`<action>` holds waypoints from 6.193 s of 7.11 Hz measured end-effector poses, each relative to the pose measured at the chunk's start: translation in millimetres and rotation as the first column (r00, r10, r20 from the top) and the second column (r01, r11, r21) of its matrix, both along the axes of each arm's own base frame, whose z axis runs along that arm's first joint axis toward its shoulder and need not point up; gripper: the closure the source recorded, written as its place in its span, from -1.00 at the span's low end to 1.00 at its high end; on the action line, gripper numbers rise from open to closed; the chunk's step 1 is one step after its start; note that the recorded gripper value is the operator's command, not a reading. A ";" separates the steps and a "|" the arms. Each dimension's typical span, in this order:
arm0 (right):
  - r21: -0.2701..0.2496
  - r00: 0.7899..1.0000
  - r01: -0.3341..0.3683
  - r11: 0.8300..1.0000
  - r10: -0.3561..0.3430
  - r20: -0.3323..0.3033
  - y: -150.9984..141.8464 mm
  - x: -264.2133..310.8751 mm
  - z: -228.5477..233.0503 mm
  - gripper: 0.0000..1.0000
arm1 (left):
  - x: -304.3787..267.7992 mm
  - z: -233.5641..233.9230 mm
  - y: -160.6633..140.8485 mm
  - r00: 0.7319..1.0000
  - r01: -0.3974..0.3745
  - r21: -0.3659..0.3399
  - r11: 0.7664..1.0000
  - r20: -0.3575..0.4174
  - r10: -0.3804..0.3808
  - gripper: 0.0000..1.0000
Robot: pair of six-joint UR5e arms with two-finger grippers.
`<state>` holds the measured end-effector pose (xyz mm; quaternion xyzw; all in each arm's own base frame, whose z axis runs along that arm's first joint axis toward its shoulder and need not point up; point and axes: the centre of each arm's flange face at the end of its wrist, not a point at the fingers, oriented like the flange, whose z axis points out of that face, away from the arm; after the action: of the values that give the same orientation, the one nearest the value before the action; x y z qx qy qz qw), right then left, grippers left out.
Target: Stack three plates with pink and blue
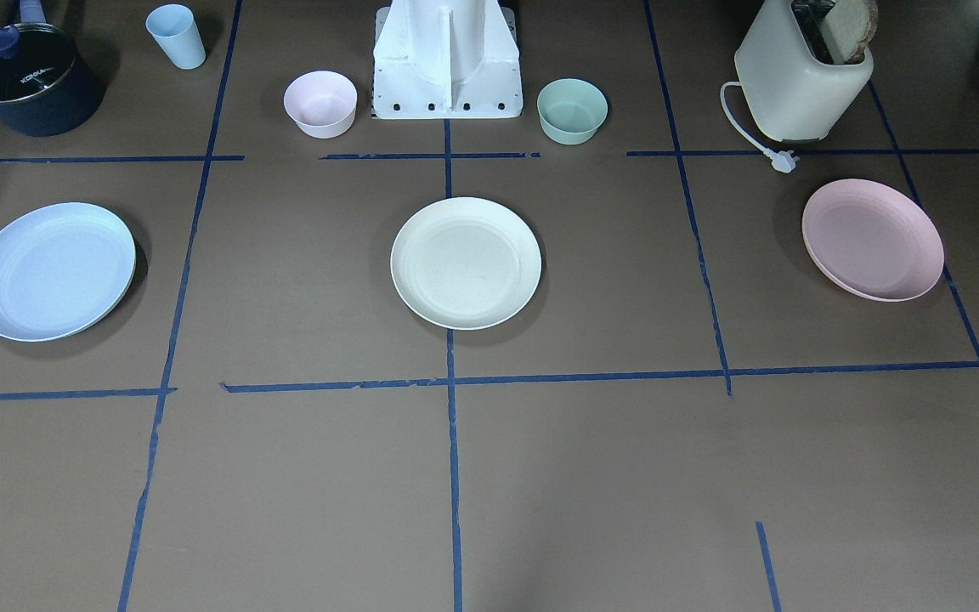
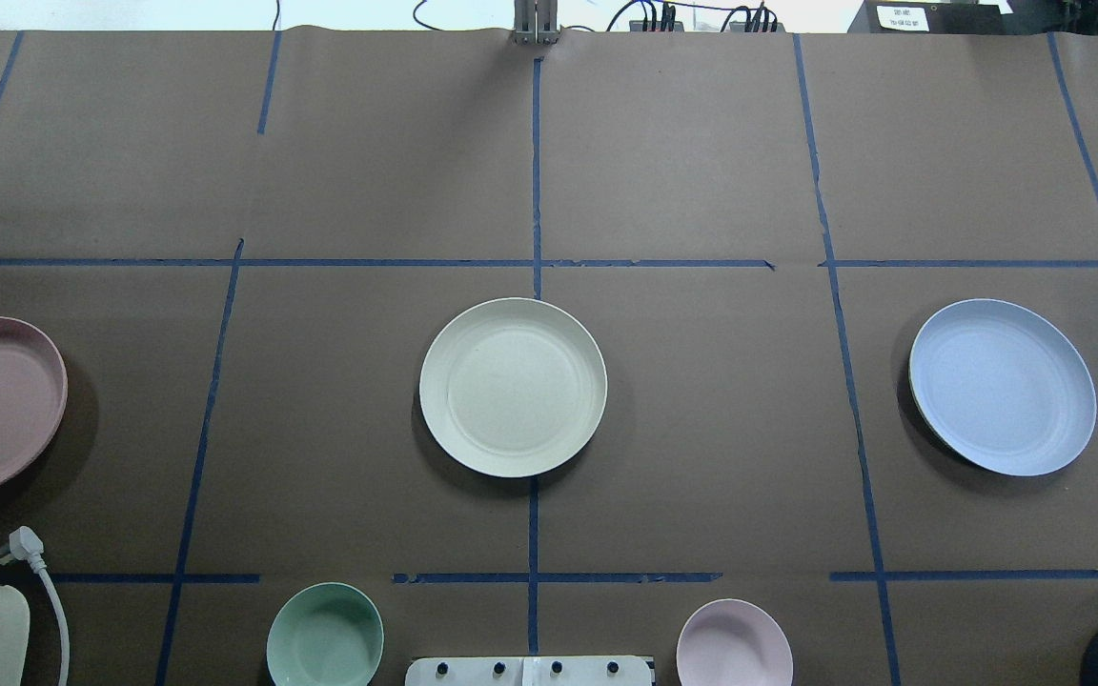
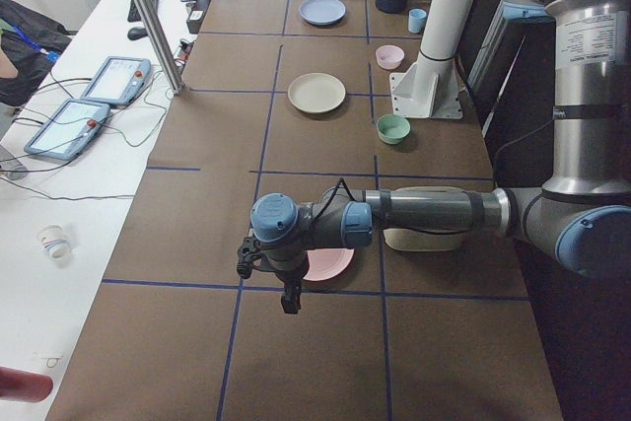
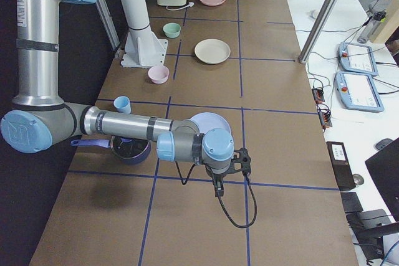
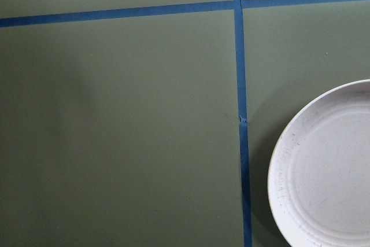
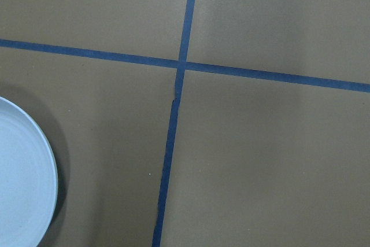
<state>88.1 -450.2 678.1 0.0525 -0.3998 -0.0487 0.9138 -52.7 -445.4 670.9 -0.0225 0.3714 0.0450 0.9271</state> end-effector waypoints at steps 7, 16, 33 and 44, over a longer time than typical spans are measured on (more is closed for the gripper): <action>0.006 1.000 0.000 1.000 0.000 -0.001 -2.3 -0.3 -2.7 -1.00 | 86.0 11.3 27.0 0.972 0.190 -0.032 0.981 -0.132 -0.193 -1.00; 0.017 1.000 0.000 1.000 0.000 -0.002 -5.7 0.2 -7.2 -1.00 | 165.8 64.9 57.0 0.969 0.190 -0.065 0.980 -0.151 -0.198 1.00; 0.026 0.999 -0.023 0.999 0.022 0.028 -7.7 -2.8 -28.3 -1.00 | 466.6 -414.7 43.2 0.823 0.340 -0.423 0.840 -0.298 -0.484 1.00; -0.003 0.994 -0.089 0.996 0.090 0.054 -8.1 -70.9 -41.9 -1.00 | 449.8 -428.0 65.7 0.843 0.297 -0.377 0.877 -0.329 -0.427 -1.00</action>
<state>17.1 -458.2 636.2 0.0713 -0.4218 -0.0060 0.9039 397.1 -379.7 242.9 -0.0873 0.5534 -0.1885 0.8066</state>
